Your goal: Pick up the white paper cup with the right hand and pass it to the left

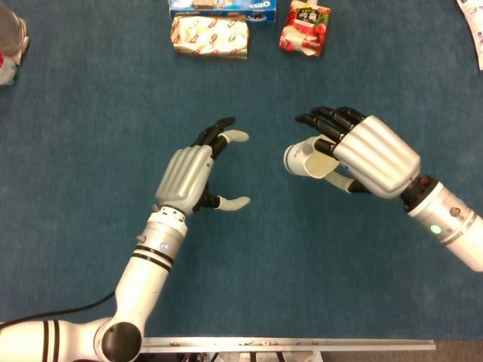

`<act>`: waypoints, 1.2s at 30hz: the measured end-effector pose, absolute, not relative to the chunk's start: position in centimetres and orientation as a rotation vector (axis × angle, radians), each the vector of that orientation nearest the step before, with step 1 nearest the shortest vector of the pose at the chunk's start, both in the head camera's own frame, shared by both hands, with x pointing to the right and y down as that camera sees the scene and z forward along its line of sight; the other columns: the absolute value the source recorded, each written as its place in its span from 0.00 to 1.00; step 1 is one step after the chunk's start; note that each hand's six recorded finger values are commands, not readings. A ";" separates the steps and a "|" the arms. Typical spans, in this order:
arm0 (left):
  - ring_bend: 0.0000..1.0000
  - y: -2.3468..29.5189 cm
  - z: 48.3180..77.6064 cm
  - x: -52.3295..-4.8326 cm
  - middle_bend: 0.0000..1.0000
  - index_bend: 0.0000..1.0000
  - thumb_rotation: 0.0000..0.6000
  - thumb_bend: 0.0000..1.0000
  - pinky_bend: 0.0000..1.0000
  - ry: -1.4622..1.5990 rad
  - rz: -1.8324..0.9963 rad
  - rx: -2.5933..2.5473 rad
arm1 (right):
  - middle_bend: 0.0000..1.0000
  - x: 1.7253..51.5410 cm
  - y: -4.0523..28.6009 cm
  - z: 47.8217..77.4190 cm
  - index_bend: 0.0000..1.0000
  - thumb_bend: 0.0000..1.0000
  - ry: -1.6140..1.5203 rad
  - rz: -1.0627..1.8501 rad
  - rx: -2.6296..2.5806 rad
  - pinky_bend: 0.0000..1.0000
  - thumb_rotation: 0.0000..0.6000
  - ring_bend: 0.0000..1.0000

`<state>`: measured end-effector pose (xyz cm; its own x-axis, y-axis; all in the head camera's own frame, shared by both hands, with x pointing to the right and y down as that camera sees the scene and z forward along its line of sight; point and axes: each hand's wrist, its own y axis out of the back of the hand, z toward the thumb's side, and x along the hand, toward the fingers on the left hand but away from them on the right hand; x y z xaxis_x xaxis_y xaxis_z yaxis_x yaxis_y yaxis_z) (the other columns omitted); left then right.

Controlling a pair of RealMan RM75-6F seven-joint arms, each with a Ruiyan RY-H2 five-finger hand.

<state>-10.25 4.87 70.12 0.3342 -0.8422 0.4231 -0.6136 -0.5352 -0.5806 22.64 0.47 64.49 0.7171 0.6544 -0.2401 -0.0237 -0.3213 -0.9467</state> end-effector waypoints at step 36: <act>0.11 3.9 71.2 -5.5 0.02 0.19 1.00 0.00 0.30 1.376 -0.960 -2.414 | 0.20 19.7 1.1 64.6 0.46 0.25 -0.490 0.642 -1.819 0.30 1.00 0.16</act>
<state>-5.45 3.89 71.24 0.3552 -0.8264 0.4370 -0.6955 -0.5460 -0.4671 19.69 1.15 64.58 0.7680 0.6116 -0.1900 0.0223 -0.3221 -0.9464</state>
